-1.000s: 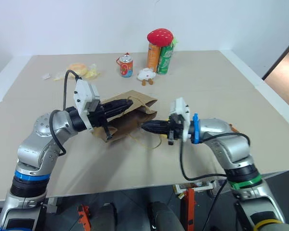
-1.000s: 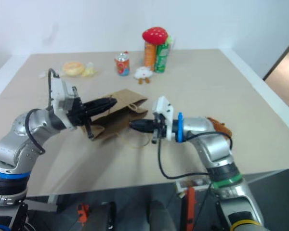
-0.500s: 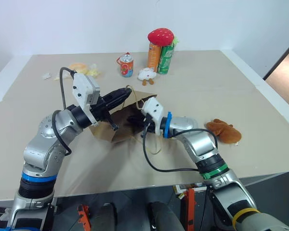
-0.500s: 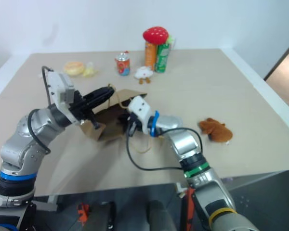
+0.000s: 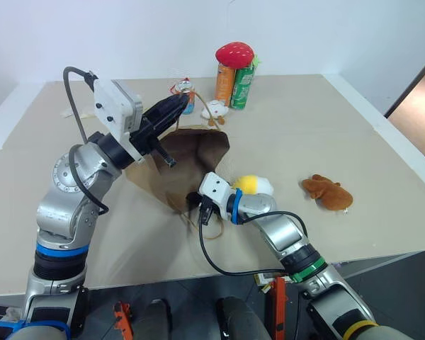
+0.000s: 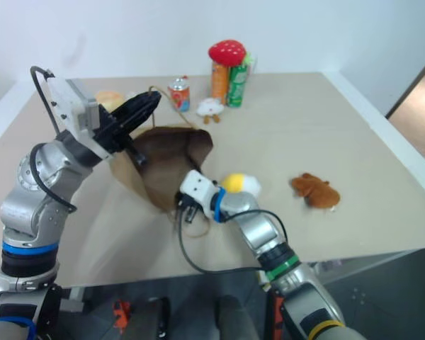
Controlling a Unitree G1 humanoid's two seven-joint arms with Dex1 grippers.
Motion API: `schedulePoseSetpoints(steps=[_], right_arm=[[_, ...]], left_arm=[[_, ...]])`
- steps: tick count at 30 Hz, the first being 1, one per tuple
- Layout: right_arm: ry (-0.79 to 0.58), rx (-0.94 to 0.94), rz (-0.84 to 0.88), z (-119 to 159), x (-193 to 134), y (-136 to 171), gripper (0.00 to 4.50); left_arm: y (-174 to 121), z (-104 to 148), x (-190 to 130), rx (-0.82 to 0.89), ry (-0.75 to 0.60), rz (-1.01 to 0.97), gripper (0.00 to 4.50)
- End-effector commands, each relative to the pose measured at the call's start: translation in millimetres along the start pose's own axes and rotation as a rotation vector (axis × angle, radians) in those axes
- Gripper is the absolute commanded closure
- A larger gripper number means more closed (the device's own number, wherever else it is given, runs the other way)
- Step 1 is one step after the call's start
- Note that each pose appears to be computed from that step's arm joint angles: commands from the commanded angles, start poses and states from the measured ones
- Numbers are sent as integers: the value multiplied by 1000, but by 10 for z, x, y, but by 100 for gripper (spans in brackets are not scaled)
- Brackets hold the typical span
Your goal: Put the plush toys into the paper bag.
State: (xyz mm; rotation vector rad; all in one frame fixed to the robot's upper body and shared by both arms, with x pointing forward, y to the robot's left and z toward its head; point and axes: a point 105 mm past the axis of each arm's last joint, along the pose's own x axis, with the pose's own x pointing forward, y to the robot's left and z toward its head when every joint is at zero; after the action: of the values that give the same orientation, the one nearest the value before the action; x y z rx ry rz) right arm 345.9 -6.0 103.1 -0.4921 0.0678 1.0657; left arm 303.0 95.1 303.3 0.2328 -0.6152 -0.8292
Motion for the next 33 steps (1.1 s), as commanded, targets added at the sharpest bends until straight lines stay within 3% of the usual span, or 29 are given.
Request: schedulePoseSetpoints(steps=[1, 7, 12, 19, 26, 30, 33], right_arm=[[-2, 50, -51, -20, -10, -62, 445], [-11, 64, -63, 6, 2, -87, 445], [-24, 67, -69, 37, 9, -118, 445], [-50, 59, -78, 101, -20, -165, 445], [-210, 65, -28, 480, -281, -216, 445], [-290, 62, 37, 695, -664, -224, 316], [-317, 57, 72, 773, -934, -248, 186]], left_arm=[[-124, 410, 85, 126, -127, -76, 450], [-216, 579, 135, 167, -167, -149, 450], [-203, 531, 133, 156, -146, -152, 450], [15, 116, -51, 127, -8, -6, 450], [90, -206, -266, 85, 77, 80, 450], [70, -254, -293, 70, 89, 81, 450], [62, -255, -286, 58, 86, 84, 450]])
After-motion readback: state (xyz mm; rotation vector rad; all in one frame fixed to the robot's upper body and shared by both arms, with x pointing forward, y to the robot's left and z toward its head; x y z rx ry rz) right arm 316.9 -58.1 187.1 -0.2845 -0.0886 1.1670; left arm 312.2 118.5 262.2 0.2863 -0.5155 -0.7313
